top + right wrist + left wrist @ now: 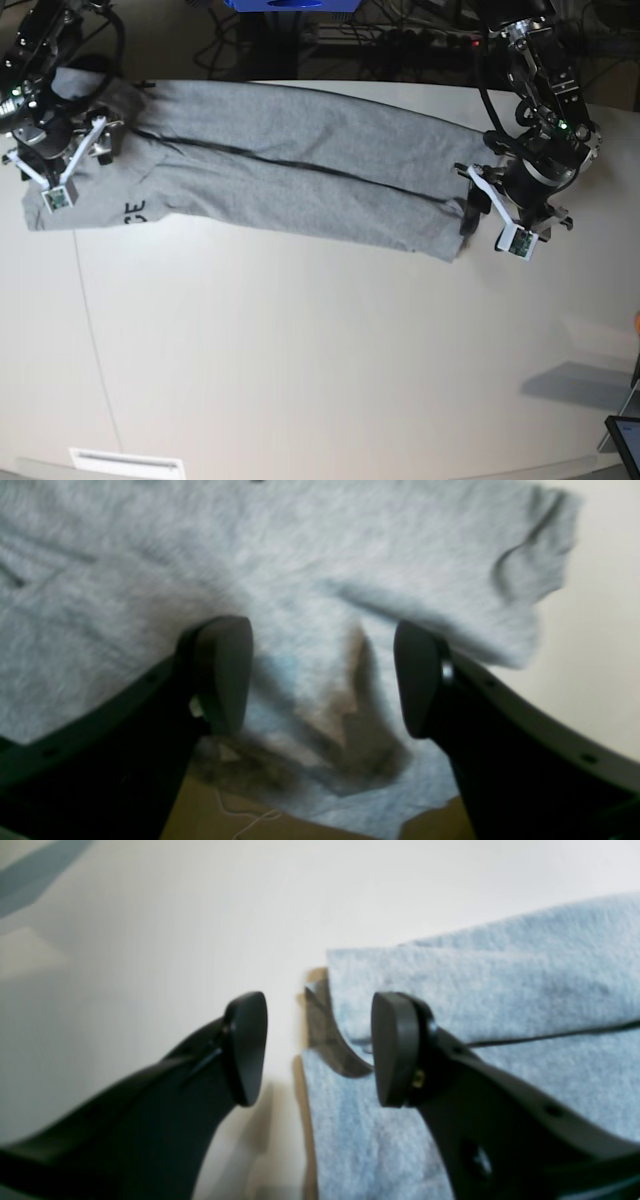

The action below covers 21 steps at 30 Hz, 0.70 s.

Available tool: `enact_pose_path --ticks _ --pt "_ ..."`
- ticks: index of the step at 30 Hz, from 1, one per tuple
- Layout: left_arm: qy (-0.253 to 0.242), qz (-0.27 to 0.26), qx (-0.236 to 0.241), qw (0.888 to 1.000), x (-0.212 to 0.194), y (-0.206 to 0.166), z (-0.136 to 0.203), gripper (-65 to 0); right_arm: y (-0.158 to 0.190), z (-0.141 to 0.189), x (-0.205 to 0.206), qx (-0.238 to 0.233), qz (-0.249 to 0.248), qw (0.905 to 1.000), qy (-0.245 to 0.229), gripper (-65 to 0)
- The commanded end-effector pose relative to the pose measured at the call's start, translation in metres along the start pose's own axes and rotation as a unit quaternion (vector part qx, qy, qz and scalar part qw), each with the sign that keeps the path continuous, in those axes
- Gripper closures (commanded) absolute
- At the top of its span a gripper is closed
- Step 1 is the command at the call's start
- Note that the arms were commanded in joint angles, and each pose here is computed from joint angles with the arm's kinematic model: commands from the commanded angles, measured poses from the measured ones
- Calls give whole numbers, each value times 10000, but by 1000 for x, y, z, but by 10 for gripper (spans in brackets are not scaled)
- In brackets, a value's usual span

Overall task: Fold the T-shirt properly
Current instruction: 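Lower both grippers onto the two ends of the grey strip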

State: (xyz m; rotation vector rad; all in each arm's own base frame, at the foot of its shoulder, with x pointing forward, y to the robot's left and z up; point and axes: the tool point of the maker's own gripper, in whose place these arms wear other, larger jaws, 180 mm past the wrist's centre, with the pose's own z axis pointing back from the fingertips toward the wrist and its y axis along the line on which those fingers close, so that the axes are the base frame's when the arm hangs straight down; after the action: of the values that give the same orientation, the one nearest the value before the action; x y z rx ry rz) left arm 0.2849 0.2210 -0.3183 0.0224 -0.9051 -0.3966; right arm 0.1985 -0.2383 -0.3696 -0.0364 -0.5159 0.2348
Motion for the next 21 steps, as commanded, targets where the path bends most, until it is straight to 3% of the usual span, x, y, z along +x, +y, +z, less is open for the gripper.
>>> enact_pose_path --ticks 1,9,15,21 --pt "-116 -49 86 9999 6 3 4 -328 -1 4 10 -22 25 9998 -182 -421" --pt "374 -54 107 9992 -27 -1 3 -328 15 -1 -6 173 -150 9997 -42 -421" --pt "1087 237 5 9938 -80 0 -12 -326 20 -15 -14 362 -323 9988 17 -422" --pt "1184 383 -39 9922 -107 -2 -25 -326 34 -35 -18 716 -350 9968 -15 -427"
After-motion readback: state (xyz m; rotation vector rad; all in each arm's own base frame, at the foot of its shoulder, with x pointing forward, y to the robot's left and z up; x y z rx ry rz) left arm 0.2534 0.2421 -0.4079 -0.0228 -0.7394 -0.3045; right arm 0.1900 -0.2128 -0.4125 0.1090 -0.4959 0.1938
